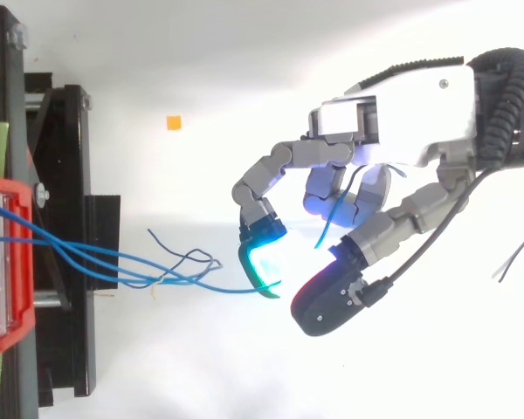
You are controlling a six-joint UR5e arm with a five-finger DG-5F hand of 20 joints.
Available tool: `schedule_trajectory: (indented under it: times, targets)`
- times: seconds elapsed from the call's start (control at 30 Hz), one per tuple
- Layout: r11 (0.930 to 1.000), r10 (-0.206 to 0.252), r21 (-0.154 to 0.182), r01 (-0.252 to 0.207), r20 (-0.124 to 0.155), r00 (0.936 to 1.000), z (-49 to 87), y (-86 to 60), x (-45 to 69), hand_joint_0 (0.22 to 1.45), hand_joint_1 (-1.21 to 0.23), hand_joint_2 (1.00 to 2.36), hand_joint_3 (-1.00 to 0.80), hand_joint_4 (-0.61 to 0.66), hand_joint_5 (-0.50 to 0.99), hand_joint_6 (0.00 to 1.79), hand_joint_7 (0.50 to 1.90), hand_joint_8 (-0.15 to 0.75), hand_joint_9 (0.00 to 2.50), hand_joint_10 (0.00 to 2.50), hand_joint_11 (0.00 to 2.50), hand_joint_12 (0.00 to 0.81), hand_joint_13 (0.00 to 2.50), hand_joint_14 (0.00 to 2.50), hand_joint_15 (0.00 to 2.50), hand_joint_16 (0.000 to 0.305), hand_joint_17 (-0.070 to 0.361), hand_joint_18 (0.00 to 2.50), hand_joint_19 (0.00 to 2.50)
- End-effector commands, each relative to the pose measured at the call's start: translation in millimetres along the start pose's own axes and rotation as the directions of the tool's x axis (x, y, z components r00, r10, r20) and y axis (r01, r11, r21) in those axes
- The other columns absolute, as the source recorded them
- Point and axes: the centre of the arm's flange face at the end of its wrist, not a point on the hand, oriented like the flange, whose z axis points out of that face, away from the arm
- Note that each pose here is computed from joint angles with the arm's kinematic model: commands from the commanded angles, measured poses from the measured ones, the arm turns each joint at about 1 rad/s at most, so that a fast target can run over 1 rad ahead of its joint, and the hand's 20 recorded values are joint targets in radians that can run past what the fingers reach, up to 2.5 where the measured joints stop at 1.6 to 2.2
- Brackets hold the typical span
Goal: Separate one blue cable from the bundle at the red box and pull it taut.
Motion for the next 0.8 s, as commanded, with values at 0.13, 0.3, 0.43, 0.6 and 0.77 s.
schedule_trajectory:
  times: [0.13,0.3,0.43,0.6,0.77]
  targets:
    - [1.0000,0.000,0.001,0.000,0.000,1.0000,0.2,-0.7,0.1,0.61,-0.72,1.02,-0.02,0.06,-0.13,0.86,1.34,0.337,1.16,1.73,1.75,0.388,1.06,1.84,1.71,0.055,0.123,1.47,1.43]
    - [1.0000,0.000,-0.001,0.000,0.000,1.0000,-0.1,0.4,0.0,0.60,-0.72,1.02,-0.02,0.06,-0.13,0.86,1.34,0.338,1.16,1.73,1.75,0.389,1.07,1.84,1.69,0.056,0.125,1.47,1.41]
    - [1.0000,0.000,-0.001,0.000,0.000,1.0000,-0.1,0.4,0.0,0.60,-0.72,1.02,-0.02,0.06,-0.13,0.86,1.34,0.339,1.16,1.73,1.75,0.390,1.07,1.84,1.70,0.056,0.125,1.47,1.41]
    - [1.0000,0.000,-0.001,0.000,0.000,1.0000,-0.1,0.4,0.0,0.60,-0.72,1.02,-0.02,0.06,-0.13,0.86,1.34,0.339,1.16,1.73,1.75,0.392,1.07,1.82,1.70,0.056,0.127,1.47,1.39]
    - [1.0000,0.000,0.001,0.000,0.000,1.0000,0.2,-0.7,0.1,0.60,-0.72,1.02,-0.02,0.07,-0.13,0.86,1.34,0.339,1.16,1.73,1.73,0.390,1.08,1.78,1.71,0.057,0.128,1.46,1.38]
